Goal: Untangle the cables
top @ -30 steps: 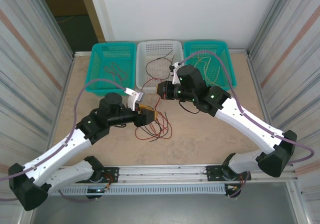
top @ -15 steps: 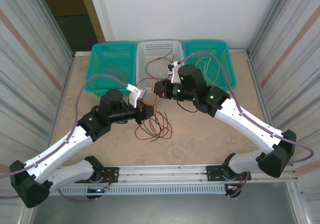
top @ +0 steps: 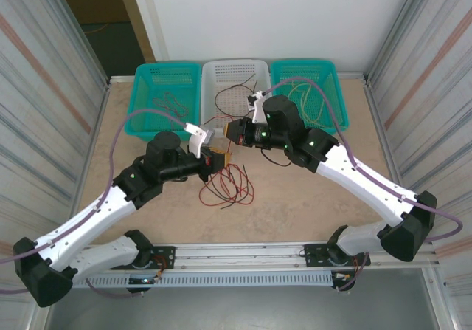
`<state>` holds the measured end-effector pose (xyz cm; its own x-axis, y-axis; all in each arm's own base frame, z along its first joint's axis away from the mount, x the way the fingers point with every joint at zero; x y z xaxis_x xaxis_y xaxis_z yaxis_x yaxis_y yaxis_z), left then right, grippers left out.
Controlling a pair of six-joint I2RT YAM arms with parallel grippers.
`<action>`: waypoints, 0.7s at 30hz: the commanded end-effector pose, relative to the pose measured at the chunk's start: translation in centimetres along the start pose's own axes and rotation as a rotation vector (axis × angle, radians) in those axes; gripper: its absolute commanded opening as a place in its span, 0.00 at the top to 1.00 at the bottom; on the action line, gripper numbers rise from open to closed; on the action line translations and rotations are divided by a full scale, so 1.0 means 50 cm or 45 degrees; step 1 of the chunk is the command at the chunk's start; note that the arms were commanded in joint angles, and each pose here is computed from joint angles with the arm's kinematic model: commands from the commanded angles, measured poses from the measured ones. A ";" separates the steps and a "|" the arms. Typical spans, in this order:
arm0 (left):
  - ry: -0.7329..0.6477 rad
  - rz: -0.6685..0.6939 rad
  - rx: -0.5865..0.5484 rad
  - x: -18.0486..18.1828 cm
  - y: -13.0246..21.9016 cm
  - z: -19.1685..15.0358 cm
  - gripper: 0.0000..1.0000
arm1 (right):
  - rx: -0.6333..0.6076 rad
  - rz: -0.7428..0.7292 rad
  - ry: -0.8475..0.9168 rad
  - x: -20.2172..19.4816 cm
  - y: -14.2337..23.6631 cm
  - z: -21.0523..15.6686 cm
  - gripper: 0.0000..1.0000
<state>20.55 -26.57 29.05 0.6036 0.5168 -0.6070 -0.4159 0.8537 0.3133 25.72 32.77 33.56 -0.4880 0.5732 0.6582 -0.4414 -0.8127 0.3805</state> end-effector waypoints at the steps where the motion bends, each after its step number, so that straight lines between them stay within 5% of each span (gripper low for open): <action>1: -0.020 0.056 -0.020 0.015 0.001 0.007 1.00 | -0.053 0.025 -0.005 0.007 0.021 0.018 0.83; 4: -0.045 0.197 -0.039 0.046 0.009 0.016 1.00 | -0.079 -0.094 0.017 -0.024 0.040 0.025 0.56; 7: -0.091 0.483 -0.090 0.107 0.032 0.046 1.00 | -0.127 -0.341 0.016 -0.096 0.087 0.029 0.45; 12: -0.113 0.777 -0.197 0.187 0.075 0.136 1.00 | -0.143 -0.561 -0.075 -0.209 0.163 -0.009 0.44; 21: -0.047 0.959 -0.325 0.341 0.100 0.344 1.00 | -0.086 -0.550 -0.134 -0.256 0.186 -0.100 0.47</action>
<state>38.08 -13.29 31.88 0.1099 0.9455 -0.3064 -0.8511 0.2487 0.4623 24.69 18.63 25.61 -0.1775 0.8497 0.4965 -0.6414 -0.4825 0.5965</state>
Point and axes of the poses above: each hand's point on the last joint's axis, 136 mm out from that joint toward the fingers, its own y axis back along the fingers, its own x axis along the line the jaws close on, z = x × y, the point moved 1 cm from there along y, back along the fingers, and after that the axes turned 11 degrees about y, right-handed, at the moved point
